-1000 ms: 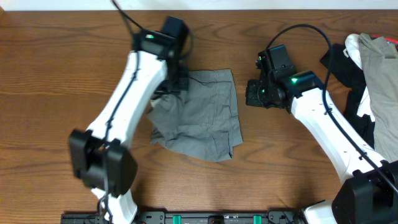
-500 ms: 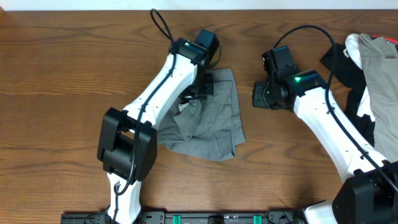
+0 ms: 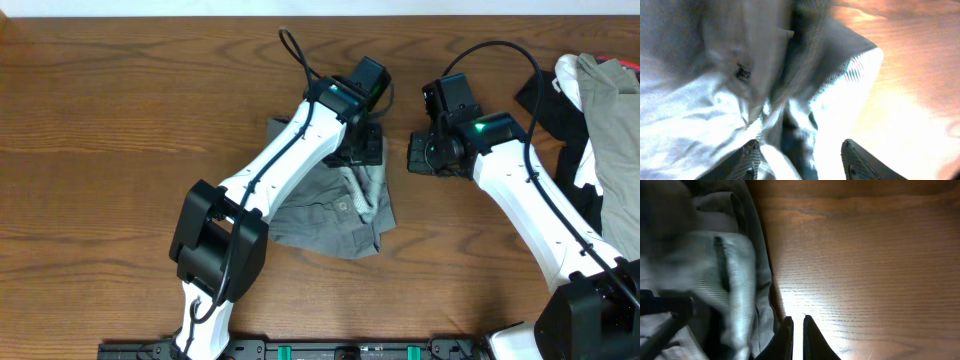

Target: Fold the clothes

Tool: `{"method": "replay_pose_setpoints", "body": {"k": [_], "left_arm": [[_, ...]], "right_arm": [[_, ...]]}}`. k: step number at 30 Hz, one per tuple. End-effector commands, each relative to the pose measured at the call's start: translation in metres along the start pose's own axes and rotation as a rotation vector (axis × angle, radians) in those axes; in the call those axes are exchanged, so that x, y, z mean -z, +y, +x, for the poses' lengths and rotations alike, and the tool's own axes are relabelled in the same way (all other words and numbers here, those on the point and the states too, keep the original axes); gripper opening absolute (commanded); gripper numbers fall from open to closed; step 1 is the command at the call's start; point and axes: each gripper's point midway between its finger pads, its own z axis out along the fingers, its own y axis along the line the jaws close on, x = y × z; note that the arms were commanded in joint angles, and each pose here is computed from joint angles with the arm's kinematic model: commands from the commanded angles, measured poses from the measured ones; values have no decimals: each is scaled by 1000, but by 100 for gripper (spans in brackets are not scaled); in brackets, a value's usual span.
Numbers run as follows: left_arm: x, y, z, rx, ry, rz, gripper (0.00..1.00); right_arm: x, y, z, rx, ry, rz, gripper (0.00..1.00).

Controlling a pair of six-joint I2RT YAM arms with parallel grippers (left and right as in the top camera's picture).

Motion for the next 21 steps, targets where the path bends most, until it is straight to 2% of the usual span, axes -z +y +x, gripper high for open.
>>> {"method": "replay_pose_setpoints", "body": {"k": [1, 7, 10, 12, 15, 18, 21], "left_arm": [[6, -14, 4, -4, 32, 73, 55], [16, -1, 13, -46, 68, 49, 54], [37, 9, 11, -60, 52, 51, 50], [55, 18, 9, -75, 29, 51, 50], [84, 47, -1, -81, -53, -33, 50], [102, 81, -13, -44, -126, -151, 50], [101, 96, -16, -46, -114, -172, 40]], "right_arm": [[-1, -7, -2, -11, -5, 31, 8], [-1, -4, -2, 17, -4, 18, 10], [-1, 18, 2, 150, 16, -95, 10], [3, 42, 5, 269, 19, -219, 15], [11, 76, 6, 400, -11, -382, 20], [13, 93, -3, 436, -78, -417, 20], [6, 108, -12, 417, -127, -442, 17]]}}
